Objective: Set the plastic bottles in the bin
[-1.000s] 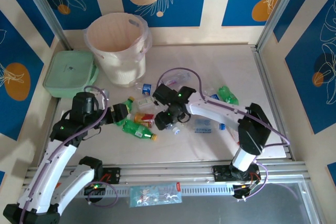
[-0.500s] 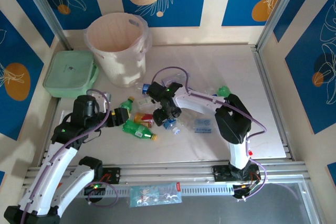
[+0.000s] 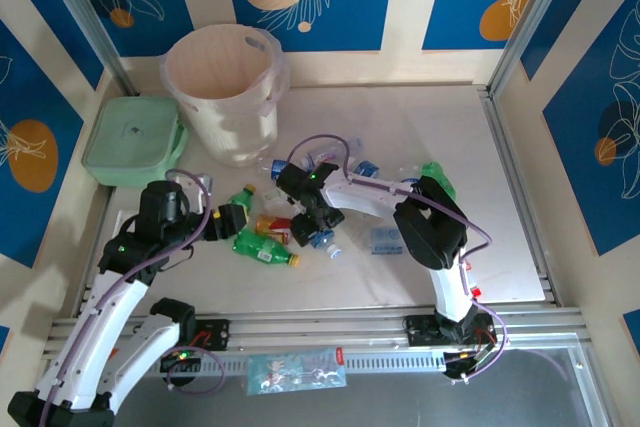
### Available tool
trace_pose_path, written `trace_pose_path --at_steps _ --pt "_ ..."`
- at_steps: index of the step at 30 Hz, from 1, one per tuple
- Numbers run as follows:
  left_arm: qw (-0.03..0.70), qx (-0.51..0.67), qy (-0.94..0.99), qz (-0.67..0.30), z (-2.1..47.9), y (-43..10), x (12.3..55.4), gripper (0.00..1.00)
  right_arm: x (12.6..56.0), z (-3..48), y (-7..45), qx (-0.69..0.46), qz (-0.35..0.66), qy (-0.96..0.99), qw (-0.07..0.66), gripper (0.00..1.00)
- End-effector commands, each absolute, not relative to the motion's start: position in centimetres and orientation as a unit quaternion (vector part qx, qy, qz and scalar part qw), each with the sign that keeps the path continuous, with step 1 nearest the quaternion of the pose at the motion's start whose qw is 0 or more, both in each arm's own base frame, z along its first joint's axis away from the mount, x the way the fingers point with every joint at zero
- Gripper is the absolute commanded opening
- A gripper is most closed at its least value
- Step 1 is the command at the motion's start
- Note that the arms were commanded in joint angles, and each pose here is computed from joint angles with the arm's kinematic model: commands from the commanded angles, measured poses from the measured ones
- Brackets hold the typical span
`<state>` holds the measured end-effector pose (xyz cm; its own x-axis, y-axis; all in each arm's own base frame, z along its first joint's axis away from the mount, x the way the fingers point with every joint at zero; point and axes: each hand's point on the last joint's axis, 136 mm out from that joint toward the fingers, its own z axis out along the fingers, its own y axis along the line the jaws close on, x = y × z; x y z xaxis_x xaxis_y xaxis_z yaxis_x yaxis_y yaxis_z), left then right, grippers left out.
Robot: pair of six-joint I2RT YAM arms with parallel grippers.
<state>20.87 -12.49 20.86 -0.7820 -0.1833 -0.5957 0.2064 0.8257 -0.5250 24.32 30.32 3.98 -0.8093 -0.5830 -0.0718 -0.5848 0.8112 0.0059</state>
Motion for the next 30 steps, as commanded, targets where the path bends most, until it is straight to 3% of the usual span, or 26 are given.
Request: trace_pose_path --at_steps 1,7,17,25,30 --pt "0.328 0.02 0.895 -0.302 20.8 -13.0 20.7 0.8 24.1 3.6 30.2 -0.31 0.02 0.95 0.026 0.76" --pt "0.328 0.016 0.896 -0.298 20.9 -12.8 20.8 0.8 24.0 5.0 30.0 -0.305 0.033 0.95 0.048 0.59" --pt "0.328 -0.012 0.862 -0.387 24.5 -15.0 21.1 0.8 22.1 12.4 29.0 -0.294 0.117 0.94 0.124 0.58" --pt "0.333 0.064 0.817 -0.466 28.7 -19.4 21.3 0.9 19.7 21.7 30.0 -0.286 0.303 0.882 0.221 0.58" --pt "0.354 0.122 0.783 -0.498 31.1 -22.6 21.6 0.91 17.3 26.2 30.7 -0.298 0.426 0.824 0.225 0.58"
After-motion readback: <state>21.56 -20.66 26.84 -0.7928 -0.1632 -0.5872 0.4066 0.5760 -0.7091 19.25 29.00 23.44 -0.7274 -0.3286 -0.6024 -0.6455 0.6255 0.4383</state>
